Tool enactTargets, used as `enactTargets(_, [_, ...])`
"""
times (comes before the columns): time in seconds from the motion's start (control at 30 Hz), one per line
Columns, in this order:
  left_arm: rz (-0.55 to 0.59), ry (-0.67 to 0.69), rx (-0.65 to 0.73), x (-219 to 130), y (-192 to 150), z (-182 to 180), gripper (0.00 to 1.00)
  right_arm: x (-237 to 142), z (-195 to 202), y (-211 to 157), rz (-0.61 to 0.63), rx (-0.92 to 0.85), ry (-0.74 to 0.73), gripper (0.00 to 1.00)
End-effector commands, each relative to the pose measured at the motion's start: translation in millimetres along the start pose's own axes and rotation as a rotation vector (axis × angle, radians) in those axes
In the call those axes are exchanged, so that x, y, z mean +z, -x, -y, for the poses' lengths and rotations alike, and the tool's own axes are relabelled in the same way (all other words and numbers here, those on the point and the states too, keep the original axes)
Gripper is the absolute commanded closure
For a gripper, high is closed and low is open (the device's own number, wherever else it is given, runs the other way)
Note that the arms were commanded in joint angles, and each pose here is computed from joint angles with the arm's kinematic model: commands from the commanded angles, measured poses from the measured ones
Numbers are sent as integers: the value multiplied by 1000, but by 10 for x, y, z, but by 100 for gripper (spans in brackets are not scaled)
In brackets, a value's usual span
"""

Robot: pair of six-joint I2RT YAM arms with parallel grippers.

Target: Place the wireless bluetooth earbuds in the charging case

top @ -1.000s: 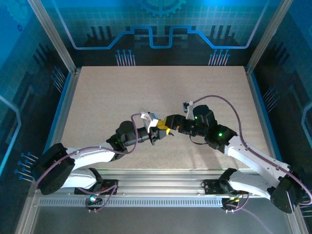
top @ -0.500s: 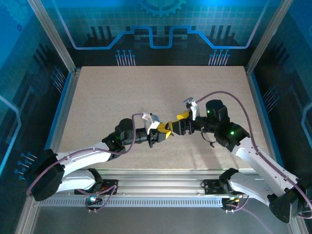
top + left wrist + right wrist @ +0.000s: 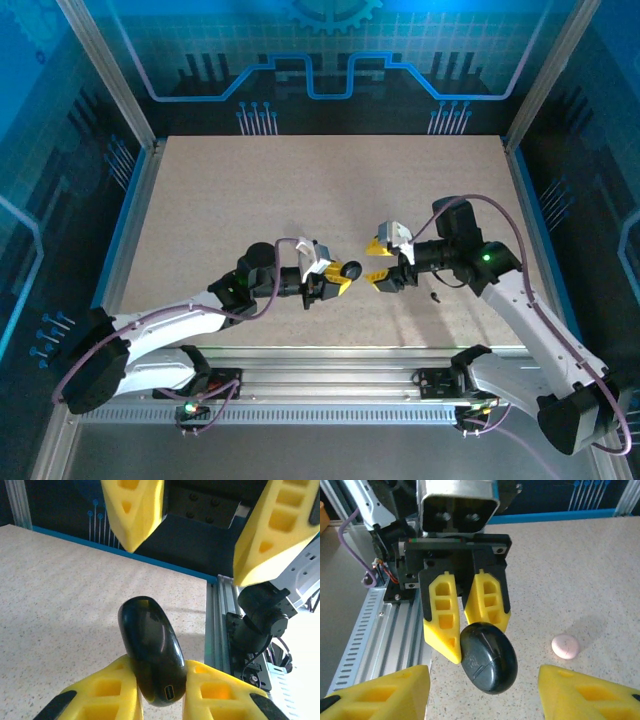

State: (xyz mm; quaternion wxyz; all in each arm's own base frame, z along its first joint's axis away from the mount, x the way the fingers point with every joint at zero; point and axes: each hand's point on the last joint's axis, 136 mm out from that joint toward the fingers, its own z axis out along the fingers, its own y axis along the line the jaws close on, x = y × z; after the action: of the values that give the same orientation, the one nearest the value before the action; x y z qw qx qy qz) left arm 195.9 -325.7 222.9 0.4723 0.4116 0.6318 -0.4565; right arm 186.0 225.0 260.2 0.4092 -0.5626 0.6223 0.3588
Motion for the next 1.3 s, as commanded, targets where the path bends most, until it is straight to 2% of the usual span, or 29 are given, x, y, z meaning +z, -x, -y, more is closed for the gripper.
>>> enactTargets(0.0, [79, -80, 95, -45, 202, 181, 89, 27, -98, -71, 3, -71, 68, 41])
enactTargets(0.13, [112, -93, 118, -63, 202, 209, 89, 81, -94, -87, 6, -60, 114, 47])
enactTargets(0.33, [138, -115, 128, -85, 253, 256, 89, 145, -108, -114, 2, -52, 171, 51])
enactTargets(0.53, [147, -113, 128, -94, 274, 260, 89, 149, -186, -78, 29, -74, 222, 65])
enactTargets(0.73, [153, -114, 114, -78, 242, 248, 89, 130, -235, -17, 53, -95, 244, 65])
enactTargets(0.87, [153, -114, 111, -72, 237, 243, 89, 123, -247, 3, 59, -94, 253, 68])
enactTargets(1.1, [158, -118, 95, -72, 185, 238, 89, 117, -283, 41, 74, -84, 274, 63])
enactTargets(1.27, [162, -119, 94, -66, 197, 237, 89, 112, -291, 59, 76, -80, 285, 66])
